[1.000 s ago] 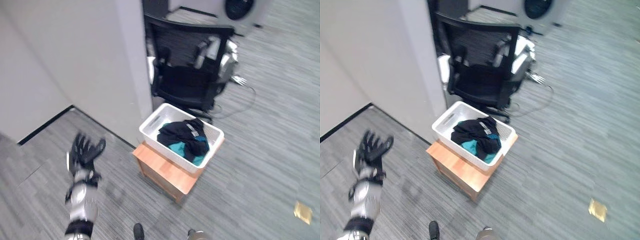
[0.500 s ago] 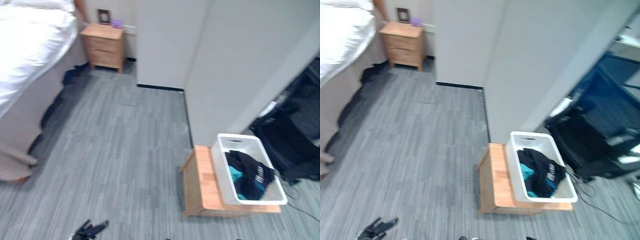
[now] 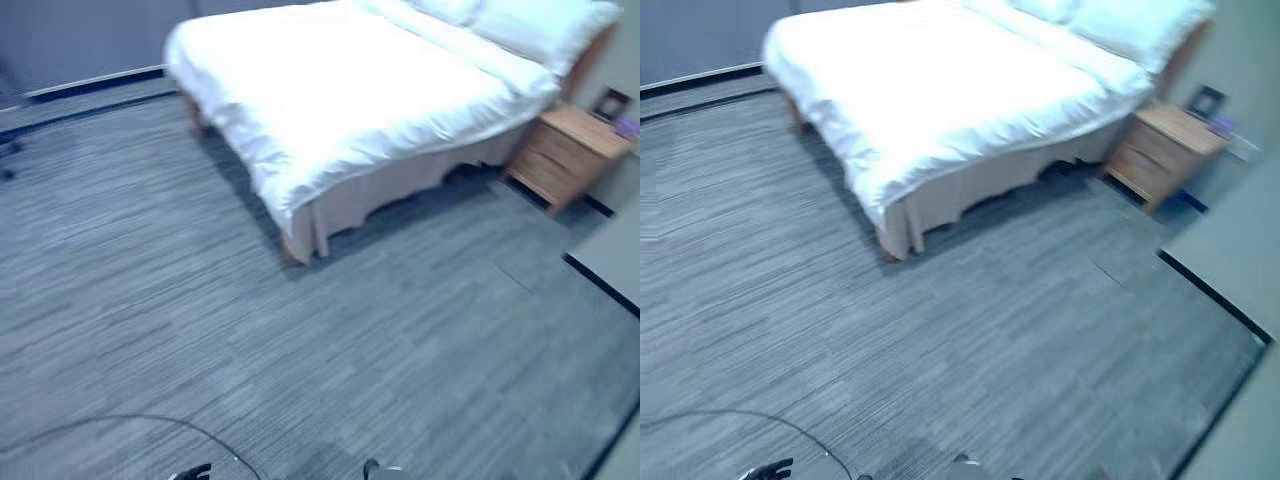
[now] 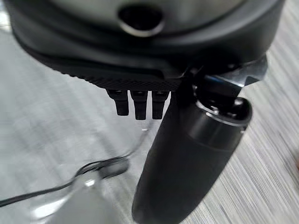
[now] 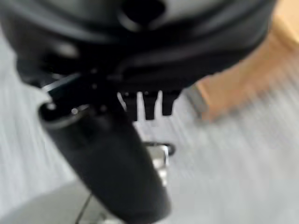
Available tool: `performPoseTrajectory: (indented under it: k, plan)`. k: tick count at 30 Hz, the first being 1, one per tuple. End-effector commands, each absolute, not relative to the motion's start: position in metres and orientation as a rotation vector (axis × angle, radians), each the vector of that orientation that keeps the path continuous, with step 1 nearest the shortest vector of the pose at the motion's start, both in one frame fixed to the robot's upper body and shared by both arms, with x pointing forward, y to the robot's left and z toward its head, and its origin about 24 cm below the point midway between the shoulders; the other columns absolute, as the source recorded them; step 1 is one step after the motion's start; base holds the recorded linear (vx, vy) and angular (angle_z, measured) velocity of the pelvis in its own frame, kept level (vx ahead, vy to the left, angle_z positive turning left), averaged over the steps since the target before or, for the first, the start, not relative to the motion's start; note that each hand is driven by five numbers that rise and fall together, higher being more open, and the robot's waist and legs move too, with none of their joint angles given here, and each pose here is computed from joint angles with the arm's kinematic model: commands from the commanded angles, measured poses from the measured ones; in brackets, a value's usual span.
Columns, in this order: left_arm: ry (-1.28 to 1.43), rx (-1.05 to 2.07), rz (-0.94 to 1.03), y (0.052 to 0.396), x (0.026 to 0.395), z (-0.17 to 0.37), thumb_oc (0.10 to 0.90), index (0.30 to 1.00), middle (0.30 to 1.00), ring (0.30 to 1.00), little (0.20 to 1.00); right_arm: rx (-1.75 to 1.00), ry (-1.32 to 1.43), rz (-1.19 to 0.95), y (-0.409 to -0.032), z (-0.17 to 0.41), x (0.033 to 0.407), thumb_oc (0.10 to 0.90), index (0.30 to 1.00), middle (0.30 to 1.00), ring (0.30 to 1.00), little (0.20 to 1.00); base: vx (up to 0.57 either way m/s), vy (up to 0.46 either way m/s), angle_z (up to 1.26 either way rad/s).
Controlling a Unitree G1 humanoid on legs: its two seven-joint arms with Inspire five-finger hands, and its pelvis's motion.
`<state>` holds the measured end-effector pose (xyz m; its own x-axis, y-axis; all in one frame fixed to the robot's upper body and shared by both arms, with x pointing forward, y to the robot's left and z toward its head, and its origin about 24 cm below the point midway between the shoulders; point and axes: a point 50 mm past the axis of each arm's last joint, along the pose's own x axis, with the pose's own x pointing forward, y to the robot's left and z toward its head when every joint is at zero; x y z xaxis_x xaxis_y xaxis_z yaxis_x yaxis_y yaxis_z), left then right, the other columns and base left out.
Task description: Pick up bed clothes into laundry basket.
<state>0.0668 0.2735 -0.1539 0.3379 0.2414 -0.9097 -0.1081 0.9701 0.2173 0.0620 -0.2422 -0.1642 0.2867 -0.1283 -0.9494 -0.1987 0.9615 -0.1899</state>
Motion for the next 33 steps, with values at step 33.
performPoseTrajectory:
  k: [33]
  plan:
    - [1.161, 0.042, 0.172, 0.23, 0.089, -0.163, 0.8, 0.9, 0.9, 0.9, 0.9, -0.389, 1.168, 0.234, -0.212, -0.165, 0.087, 0.8, 0.9, 0.9, 0.9, 0.9, -0.06, 0.023, 0.26]
